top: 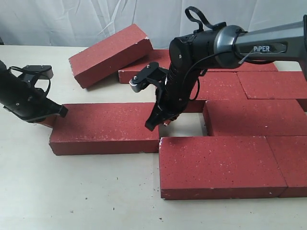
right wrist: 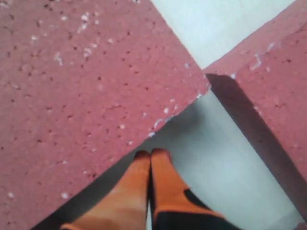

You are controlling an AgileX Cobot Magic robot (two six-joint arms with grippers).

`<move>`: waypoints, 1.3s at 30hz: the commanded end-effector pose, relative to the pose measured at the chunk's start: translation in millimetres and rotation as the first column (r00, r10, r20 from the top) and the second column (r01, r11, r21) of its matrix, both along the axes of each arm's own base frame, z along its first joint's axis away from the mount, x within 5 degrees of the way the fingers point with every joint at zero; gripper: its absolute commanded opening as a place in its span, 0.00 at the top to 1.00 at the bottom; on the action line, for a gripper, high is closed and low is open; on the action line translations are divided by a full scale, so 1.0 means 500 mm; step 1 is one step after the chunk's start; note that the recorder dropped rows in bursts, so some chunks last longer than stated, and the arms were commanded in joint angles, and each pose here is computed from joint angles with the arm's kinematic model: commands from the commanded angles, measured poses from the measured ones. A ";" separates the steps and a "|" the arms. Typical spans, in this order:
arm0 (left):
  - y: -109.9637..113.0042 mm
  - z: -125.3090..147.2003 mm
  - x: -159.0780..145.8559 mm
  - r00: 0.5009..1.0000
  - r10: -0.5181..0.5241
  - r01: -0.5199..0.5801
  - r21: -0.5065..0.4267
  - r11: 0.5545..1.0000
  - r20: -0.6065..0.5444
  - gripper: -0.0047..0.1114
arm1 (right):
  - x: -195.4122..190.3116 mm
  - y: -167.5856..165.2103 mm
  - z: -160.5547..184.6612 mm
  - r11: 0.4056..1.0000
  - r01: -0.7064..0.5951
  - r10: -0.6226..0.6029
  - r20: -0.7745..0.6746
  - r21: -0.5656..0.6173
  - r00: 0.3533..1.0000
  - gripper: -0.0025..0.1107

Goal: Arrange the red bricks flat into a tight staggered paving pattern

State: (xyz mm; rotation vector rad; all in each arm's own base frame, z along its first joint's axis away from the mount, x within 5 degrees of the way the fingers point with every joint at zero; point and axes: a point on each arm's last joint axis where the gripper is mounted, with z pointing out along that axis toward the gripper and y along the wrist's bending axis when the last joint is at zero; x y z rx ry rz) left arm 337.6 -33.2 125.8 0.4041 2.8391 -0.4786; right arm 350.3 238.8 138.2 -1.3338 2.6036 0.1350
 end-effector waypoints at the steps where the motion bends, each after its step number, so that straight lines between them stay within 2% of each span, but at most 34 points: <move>1: -0.012 0.005 -0.003 0.999 -0.045 0.045 -0.030 0.999 -0.008 0.96 | -0.001 -0.005 0.007 1.000 -0.011 0.011 0.007 -0.013 1.000 0.98; 7: -0.013 0.007 0.002 1.000 -0.013 0.013 -0.044 0.999 0.011 0.96 | -0.003 -0.002 0.015 1.000 0.002 -0.002 0.002 0.008 1.000 0.98; 10: -0.024 0.008 0.002 0.998 -0.057 0.058 -0.061 0.996 0.027 0.96 | -0.003 -0.011 0.033 0.999 -0.020 0.021 0.027 -0.024 0.999 0.98; 13: -0.042 0.009 -0.005 0.991 -0.128 0.130 -0.074 0.989 0.027 0.96 | -0.001 -0.025 0.067 0.998 0.032 -0.028 0.078 -0.048 0.997 0.98; 19: -0.043 0.009 0.003 0.992 -0.111 0.114 -0.045 0.992 0.066 0.96 | -0.031 -0.027 0.116 0.998 0.054 -0.055 0.049 0.009 0.997 0.98; 20: -0.040 0.009 0.006 0.991 -0.104 0.107 -0.032 0.994 0.079 0.96 | -0.043 -0.016 0.120 0.999 0.019 -0.020 0.027 0.041 0.999 0.98; 23: -0.038 0.009 0.011 0.991 -0.089 0.091 -0.020 0.996 0.097 0.96 | -0.089 0.027 0.127 0.971 -0.169 0.184 -0.079 0.168 0.980 0.98; 25: -0.034 0.007 0.011 0.989 -0.106 0.106 0.003 0.994 0.102 0.96 | -0.134 0.064 0.127 0.905 -0.337 0.381 -0.143 0.260 0.913 0.98; 27: -0.031 0.006 0.009 0.986 -0.130 0.128 0.024 0.991 0.100 0.96 | -0.158 0.086 0.102 0.878 -0.428 0.465 -0.168 0.214 0.869 0.98; 31: -0.030 0.005 0.008 0.985 -0.144 0.141 0.037 0.989 0.096 0.96 | -0.153 0.088 0.038 0.863 -0.495 0.504 -0.204 0.097 0.839 0.98; 35: -0.030 0.005 0.005 0.984 -0.156 0.153 0.036 0.988 0.084 0.96 | -0.133 0.083 0.025 0.888 -0.460 0.457 -0.146 0.011 0.877 0.98; 39: -0.030 0.005 0.006 0.985 -0.152 0.150 0.033 0.988 0.085 0.96 | -0.122 0.084 0.025 0.901 -0.433 0.430 -0.096 -0.011 0.898 0.98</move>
